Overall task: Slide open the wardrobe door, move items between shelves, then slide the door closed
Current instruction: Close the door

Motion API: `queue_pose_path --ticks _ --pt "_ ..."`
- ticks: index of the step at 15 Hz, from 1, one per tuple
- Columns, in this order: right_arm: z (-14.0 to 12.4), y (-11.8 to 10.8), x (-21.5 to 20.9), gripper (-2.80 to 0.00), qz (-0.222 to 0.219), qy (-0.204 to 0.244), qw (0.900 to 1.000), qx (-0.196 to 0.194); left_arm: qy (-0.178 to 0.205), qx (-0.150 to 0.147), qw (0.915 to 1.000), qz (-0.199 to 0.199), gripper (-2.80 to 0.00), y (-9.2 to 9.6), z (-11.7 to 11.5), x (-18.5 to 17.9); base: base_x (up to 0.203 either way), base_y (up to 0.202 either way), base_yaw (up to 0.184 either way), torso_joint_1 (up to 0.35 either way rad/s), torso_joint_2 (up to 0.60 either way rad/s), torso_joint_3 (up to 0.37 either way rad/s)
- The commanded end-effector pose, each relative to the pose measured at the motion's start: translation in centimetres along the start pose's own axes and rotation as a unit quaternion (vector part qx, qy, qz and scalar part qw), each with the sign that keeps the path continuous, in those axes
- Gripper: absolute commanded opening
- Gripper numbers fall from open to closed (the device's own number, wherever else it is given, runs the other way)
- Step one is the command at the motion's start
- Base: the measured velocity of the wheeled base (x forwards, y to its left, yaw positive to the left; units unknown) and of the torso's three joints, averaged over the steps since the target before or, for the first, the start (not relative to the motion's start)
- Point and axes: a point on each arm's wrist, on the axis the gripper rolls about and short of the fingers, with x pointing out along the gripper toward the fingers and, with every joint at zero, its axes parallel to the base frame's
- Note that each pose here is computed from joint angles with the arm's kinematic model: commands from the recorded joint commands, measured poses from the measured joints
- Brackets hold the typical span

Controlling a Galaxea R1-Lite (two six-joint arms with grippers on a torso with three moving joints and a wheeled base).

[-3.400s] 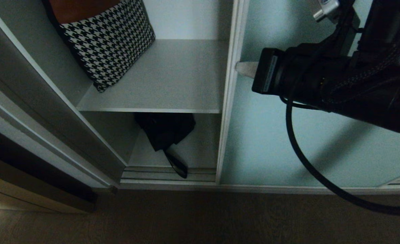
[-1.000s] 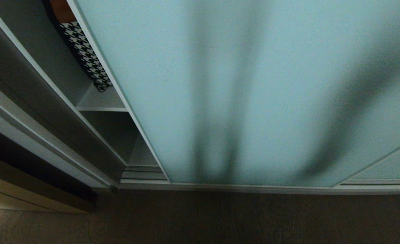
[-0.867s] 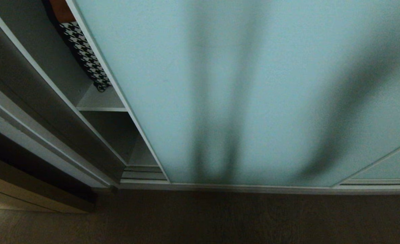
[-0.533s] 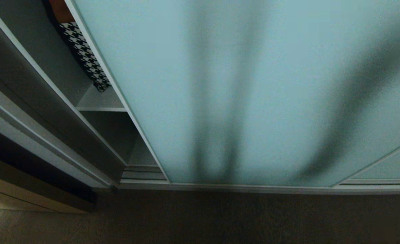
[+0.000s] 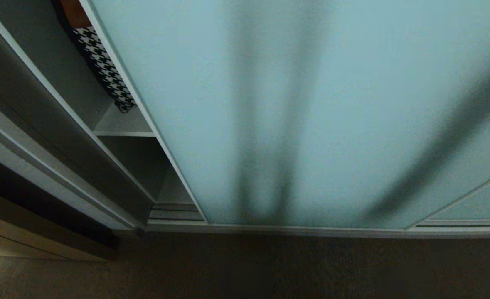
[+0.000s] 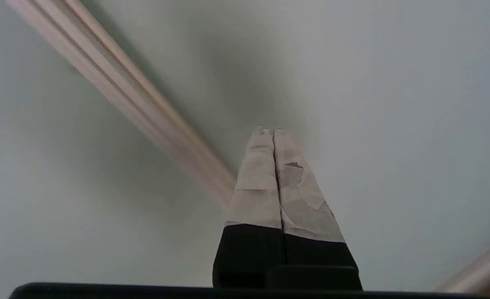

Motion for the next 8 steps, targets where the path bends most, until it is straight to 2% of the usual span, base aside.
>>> queue_pose_path --ticks 1,8 --pt "0.1 -1.0 1.1 -2.80 0.018 0.019 0.999 0.035 0.000 0.000 1.0000 0.000 -2.80 0.0 0.0 0.0 0.000 0.000 0.000 0.000 0.00 0.000" --pt "1.3 -0.8 1.7 -2.80 0.097 -0.006 0.993 0.072 0.000 0.000 1.0000 0.000 -2.80 0.0 0.0 0.0 0.000 0.000 0.000 0.000 0.00 0.000"
